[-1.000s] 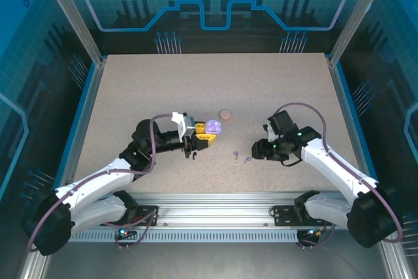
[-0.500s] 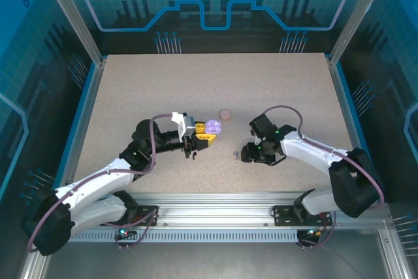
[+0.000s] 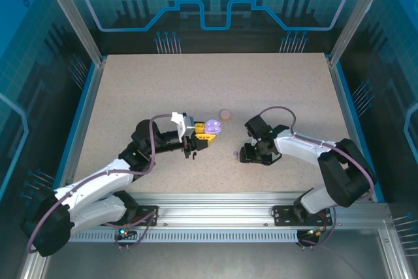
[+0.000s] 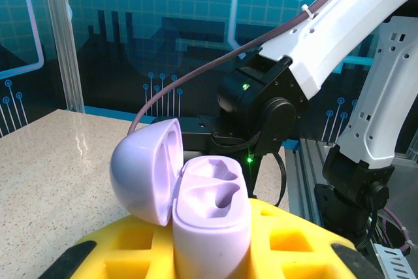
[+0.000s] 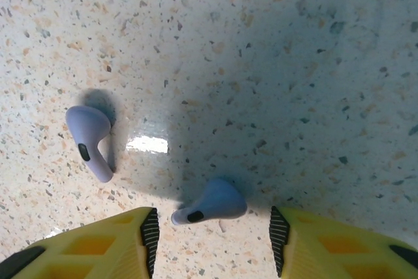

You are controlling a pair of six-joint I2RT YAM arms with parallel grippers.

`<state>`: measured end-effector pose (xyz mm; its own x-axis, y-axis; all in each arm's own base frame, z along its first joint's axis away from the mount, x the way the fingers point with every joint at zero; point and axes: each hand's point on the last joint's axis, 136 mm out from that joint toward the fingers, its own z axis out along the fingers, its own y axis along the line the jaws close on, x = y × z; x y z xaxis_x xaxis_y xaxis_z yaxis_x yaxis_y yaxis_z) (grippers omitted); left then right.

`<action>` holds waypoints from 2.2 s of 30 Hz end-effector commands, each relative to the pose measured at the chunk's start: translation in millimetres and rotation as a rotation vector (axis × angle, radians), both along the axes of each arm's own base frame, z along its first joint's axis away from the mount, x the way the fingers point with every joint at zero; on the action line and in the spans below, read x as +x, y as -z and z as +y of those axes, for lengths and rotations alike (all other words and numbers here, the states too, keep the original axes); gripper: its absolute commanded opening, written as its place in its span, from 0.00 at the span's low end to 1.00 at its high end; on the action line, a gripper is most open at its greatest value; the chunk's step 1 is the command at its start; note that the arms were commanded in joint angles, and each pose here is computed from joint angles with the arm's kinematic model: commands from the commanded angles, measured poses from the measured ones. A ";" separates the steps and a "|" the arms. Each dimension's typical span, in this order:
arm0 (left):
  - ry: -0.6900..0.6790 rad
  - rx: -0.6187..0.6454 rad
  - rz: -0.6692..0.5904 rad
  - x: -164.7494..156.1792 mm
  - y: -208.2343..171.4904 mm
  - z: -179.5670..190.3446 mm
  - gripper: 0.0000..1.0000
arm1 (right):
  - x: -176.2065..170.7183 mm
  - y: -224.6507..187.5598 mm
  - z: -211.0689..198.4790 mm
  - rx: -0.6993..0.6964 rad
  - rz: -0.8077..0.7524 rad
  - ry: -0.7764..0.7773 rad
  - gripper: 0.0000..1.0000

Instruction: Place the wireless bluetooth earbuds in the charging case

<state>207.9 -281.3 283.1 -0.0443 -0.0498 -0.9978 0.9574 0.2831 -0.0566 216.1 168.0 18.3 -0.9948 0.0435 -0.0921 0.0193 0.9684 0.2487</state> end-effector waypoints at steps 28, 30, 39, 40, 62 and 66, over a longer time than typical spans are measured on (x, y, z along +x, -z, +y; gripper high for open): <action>-0.022 0.006 -0.015 -0.7 -1.8 2.7 0.02 | 11.4 6.5 15.8 -0.049 0.014 -0.061 0.32; -0.022 0.008 -0.013 -0.7 -1.1 2.6 0.02 | 8.3 8.3 15.9 -0.066 0.035 -0.074 0.32; -0.034 0.008 -0.019 -3.0 -0.6 6.2 0.02 | 2.7 14.9 18.7 -0.163 0.064 -0.123 0.27; -0.037 0.009 -0.019 -3.2 -0.4 7.0 0.02 | 2.3 15.4 19.7 -0.167 0.065 -0.127 0.26; -0.047 -0.005 0.005 0.3 2.4 6.2 0.02 | 22.0 -50.7 15.0 -0.068 -0.176 -0.126 0.21; -0.049 -0.011 0.019 5.4 5.1 2.9 0.02 | 31.6 -94.0 13.5 0.001 -0.326 -0.131 0.21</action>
